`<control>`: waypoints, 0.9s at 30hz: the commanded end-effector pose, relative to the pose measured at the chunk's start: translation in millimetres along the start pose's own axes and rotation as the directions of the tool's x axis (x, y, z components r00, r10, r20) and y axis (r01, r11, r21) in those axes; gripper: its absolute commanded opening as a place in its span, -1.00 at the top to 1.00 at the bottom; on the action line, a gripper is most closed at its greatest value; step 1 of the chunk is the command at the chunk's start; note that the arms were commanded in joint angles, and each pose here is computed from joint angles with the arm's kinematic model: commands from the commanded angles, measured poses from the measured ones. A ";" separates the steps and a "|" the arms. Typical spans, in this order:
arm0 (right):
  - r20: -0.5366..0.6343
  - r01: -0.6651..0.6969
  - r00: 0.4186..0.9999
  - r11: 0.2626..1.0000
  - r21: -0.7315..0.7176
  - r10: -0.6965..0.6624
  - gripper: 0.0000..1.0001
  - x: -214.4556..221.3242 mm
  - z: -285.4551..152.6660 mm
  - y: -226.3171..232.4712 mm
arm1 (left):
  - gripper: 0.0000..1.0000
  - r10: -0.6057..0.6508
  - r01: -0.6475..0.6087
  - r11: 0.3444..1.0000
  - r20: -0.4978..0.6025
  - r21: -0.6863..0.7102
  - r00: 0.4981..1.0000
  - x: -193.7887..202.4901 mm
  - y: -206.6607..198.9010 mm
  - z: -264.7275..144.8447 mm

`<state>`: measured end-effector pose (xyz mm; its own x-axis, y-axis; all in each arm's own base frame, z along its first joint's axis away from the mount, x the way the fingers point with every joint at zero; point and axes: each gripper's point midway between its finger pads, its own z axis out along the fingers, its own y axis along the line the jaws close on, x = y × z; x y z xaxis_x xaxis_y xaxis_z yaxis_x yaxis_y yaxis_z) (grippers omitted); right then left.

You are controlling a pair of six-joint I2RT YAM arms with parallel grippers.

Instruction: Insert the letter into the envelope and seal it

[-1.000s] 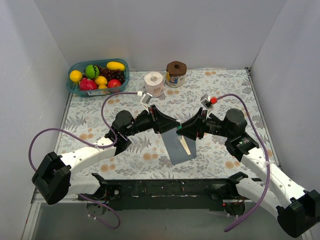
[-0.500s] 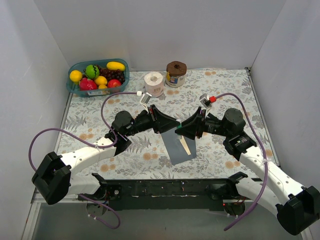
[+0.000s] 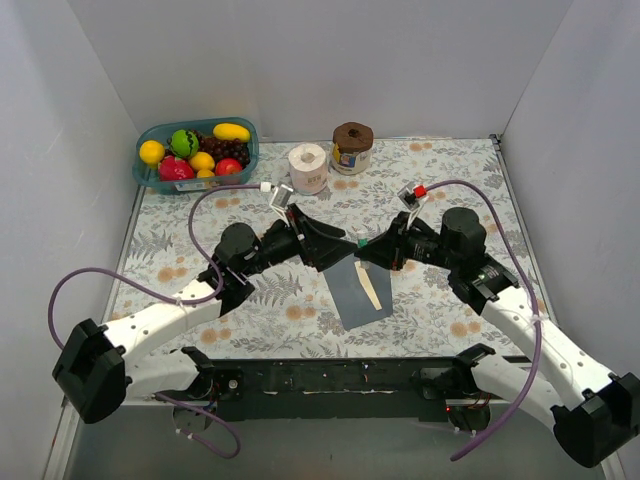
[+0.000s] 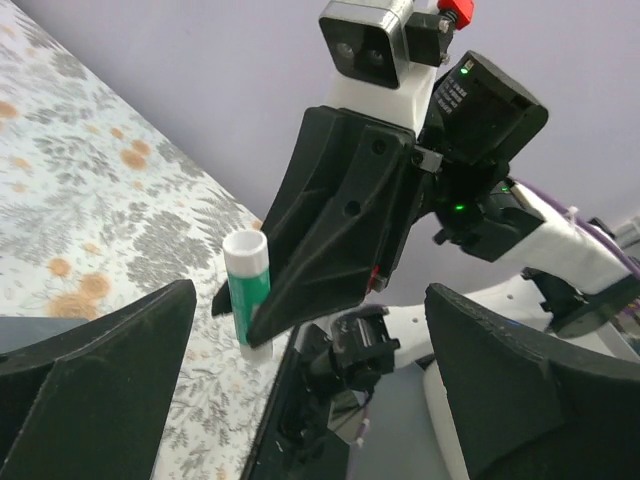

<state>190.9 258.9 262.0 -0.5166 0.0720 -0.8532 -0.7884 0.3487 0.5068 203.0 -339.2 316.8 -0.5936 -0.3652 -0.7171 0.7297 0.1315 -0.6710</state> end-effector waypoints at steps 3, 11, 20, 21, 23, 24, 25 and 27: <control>-0.173 0.033 0.984 0.886 0.462 0.053 0.97 -5.5 -19.4 -79.2 | -0.96 0.201 -0.185 0.952 0.045 -0.243 0.978 -25.9 29.3 -25.0; -0.421 0.110 0.853 0.682 0.723 0.309 0.97 63.9 -49.1 -155.7 | -0.96 0.258 -0.326 0.856 -0.216 -0.401 0.942 52.5 124.1 -52.4; -0.425 0.159 0.817 0.556 0.816 0.389 0.97 96.0 -72.6 -201.2 | -0.96 0.175 -0.308 0.847 -0.319 -0.434 0.931 109.1 172.8 -62.8; -0.427 0.160 0.811 0.549 0.820 0.400 0.97 100.4 -73.8 -204.8 | -0.96 0.165 -0.309 0.845 -0.336 -0.437 0.927 114.9 178.3 -63.0; -0.426 0.161 0.807 0.543 0.824 0.408 0.97 105.8 -74.4 -209.5 | -0.96 0.153 -0.312 0.843 -0.362 -0.437 0.919 122.5 184.9 -62.8; -0.432 0.157 0.799 0.549 0.821 0.417 0.97 110.7 -73.8 -211.5 | -0.96 0.132 -0.312 0.836 -0.387 -0.451 0.913 131.0 193.5 -64.4; -0.435 0.156 0.795 0.551 0.820 0.422 0.97 114.2 -73.2 -213.2 | -0.96 0.126 -0.313 0.835 -0.397 -0.452 0.909 134.5 196.2 -65.2; -0.445 0.156 0.787 0.560 0.814 0.427 0.97 119.8 -69.7 -217.0 | -0.96 0.124 -0.323 0.831 -0.416 -0.452 0.901 142.0 200.1 -67.2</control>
<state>270.0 126.0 71.4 -0.8966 -0.1911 -0.3994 -0.2340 0.9703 0.0609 238.0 -295.6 68.4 -0.6176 0.0494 -0.7850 0.6102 0.6598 -0.4385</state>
